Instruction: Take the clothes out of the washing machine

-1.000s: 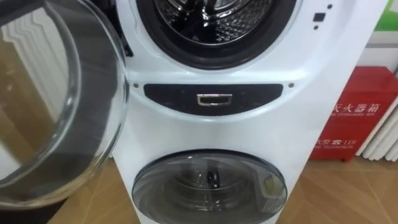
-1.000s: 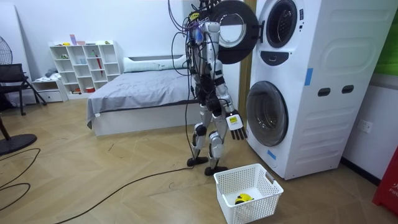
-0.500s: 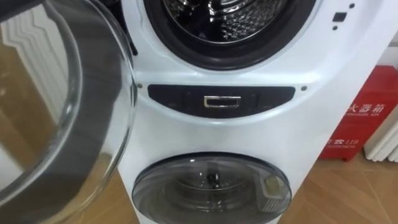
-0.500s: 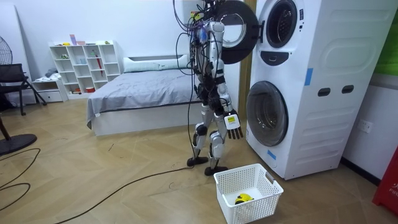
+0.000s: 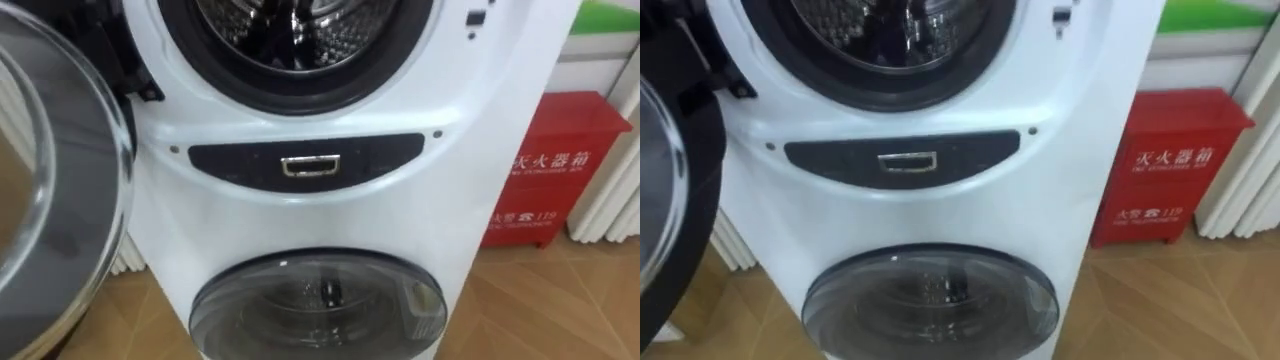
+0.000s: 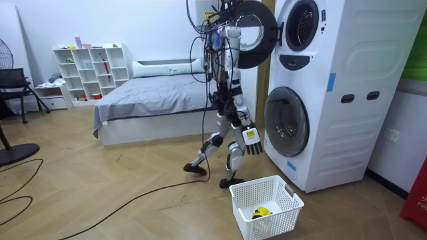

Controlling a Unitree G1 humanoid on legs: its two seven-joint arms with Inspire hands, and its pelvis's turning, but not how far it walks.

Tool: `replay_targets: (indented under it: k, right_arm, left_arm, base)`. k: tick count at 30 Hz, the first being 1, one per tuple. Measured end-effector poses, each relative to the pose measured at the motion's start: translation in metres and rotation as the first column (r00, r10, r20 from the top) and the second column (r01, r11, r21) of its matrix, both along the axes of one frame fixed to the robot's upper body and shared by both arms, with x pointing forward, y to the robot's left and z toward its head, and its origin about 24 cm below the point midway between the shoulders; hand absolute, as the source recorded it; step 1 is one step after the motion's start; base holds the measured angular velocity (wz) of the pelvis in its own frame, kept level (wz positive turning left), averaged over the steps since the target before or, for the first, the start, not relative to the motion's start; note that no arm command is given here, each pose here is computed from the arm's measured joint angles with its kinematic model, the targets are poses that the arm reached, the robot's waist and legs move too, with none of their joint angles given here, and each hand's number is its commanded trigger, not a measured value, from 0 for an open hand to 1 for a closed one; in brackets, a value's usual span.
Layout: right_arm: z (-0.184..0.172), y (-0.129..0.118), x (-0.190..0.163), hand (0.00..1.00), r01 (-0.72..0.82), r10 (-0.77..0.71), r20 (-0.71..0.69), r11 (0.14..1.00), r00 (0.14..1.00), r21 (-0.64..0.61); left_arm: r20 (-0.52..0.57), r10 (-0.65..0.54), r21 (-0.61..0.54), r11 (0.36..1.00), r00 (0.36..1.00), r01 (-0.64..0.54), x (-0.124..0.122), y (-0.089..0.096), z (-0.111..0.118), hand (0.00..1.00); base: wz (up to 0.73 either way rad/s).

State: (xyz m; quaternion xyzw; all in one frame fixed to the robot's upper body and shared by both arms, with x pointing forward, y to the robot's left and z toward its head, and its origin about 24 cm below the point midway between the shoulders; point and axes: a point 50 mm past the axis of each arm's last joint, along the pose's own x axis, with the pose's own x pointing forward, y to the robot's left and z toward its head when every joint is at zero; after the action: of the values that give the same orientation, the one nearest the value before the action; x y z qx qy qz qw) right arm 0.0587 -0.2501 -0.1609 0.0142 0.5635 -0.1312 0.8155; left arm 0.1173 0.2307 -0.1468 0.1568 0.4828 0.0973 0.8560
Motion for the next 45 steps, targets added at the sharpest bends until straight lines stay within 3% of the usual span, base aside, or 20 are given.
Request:
replay_targets:
  k: [3,5,11,16,22,32,37,41,43,45]
  right_arm:
    - [0.002,-0.001,0.009,0.00,0.002,-0.001,0.028,1.000,1.000,-0.011]
    - [0.002,0.002,0.014,0.00,-0.001,0.001,0.042,1.000,0.999,-0.002]
    - [0.002,0.005,0.018,0.00,0.008,-0.008,0.053,1.000,0.999,0.001]
    - [0.001,-0.006,-0.003,0.00,0.045,-0.045,-0.014,0.999,0.999,-0.032]
    - [0.001,0.007,0.017,0.00,-0.093,0.093,0.009,0.996,0.996,-0.008]
    - [0.002,0.014,0.028,0.00,-0.195,0.195,0.035,0.981,0.980,-0.019]
    - [0.002,0.016,0.029,0.00,-0.183,0.184,0.048,0.983,0.982,-0.013]
    - [0.003,0.010,0.028,0.00,-0.139,0.142,0.067,0.989,0.988,-0.042]
    - [0.003,0.008,0.026,0.00,-0.133,0.136,0.068,0.990,0.988,-0.055]
    - [0.005,0.001,0.025,0.00,-0.100,0.105,0.072,0.992,0.992,-0.073]
  left_arm:
    - [0.047,-0.087,0.003,0.996,0.995,0.087,0.022,-0.011,0.005,0.00]
    - [0.045,-0.103,0.002,0.995,0.994,0.103,0.023,-0.013,0.004,0.00]
    - [-0.108,-0.051,-0.007,0.999,0.993,0.050,-0.023,-0.005,-0.012,0.00]
    - [-0.190,0.002,0.019,1.000,0.982,0.002,-0.059,0.008,-0.016,0.00]
    - [-0.162,0.139,0.051,0.990,0.977,-0.132,-0.065,0.026,-0.011,0.00]
    - [-0.136,0.129,0.035,0.992,0.982,-0.125,-0.059,0.020,-0.012,0.00]
    - [-0.115,0.231,0.012,0.973,0.966,-0.231,-0.061,0.022,-0.012,0.00]
    - [-0.086,0.380,-0.036,0.923,0.921,-0.384,-0.063,0.025,-0.011,0.00]
    - [-0.064,0.455,-0.049,0.887,0.888,-0.458,-0.063,0.032,-0.009,0.00]
    - [0.000,0.591,-0.079,0.804,0.807,-0.589,-0.057,0.044,-0.004,0.00]
  base:
    - [0.27]
    - [0.00]
    - [0.02]
    - [0.38]
    - [-0.42]
    - [-0.03]
    - [0.00]
    - [0.01]
    - [0.00]
    - [0.02]
